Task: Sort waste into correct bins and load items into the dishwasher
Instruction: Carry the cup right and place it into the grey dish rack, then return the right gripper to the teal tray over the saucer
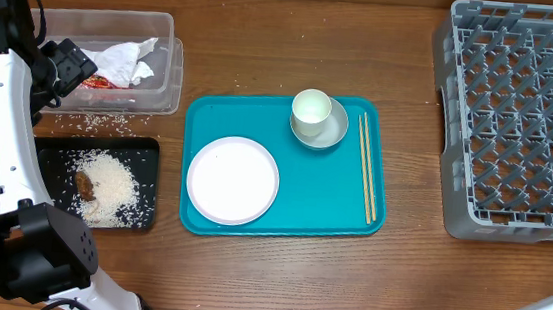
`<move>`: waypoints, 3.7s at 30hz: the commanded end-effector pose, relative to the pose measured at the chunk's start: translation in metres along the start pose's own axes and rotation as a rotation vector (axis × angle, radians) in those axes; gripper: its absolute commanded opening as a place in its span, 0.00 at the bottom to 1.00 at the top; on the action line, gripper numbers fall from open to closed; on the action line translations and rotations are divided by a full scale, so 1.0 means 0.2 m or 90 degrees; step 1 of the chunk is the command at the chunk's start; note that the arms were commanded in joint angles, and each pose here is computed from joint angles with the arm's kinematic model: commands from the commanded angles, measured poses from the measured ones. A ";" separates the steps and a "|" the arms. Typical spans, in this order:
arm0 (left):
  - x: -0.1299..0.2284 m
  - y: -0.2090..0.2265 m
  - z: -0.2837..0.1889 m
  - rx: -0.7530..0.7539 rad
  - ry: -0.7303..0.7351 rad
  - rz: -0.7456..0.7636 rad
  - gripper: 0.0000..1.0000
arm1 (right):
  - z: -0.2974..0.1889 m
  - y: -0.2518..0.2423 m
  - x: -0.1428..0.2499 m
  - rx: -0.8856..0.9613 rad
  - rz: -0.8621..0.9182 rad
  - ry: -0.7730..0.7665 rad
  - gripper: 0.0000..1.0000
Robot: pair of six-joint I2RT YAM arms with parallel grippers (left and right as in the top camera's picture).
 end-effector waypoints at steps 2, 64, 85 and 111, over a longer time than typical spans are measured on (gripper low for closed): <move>-0.01 -0.01 -0.03 0.001 -0.013 0.000 1.00 | 0.03 -0.20 0.09 0.038 0.063 0.017 0.04; -0.01 -0.01 -0.03 0.001 -0.014 0.000 1.00 | -0.50 -0.57 0.02 0.973 0.135 -0.318 0.19; -0.01 -0.01 -0.03 0.001 -0.014 0.000 1.00 | 0.25 1.30 0.65 -0.039 0.042 0.252 0.82; -0.01 -0.01 -0.03 0.001 -0.014 0.000 1.00 | 0.93 1.58 2.68 0.378 -0.415 0.415 0.76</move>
Point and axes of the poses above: each gripper's point midway between its finger pads, its own z axis out along the fingers, its own y axis along the line the jaws close on, x = y × z, the point moved 1 cm from there along -z, back along the fingers, and after that the axes turned 7 degrees about z, right-handed, at the moved point
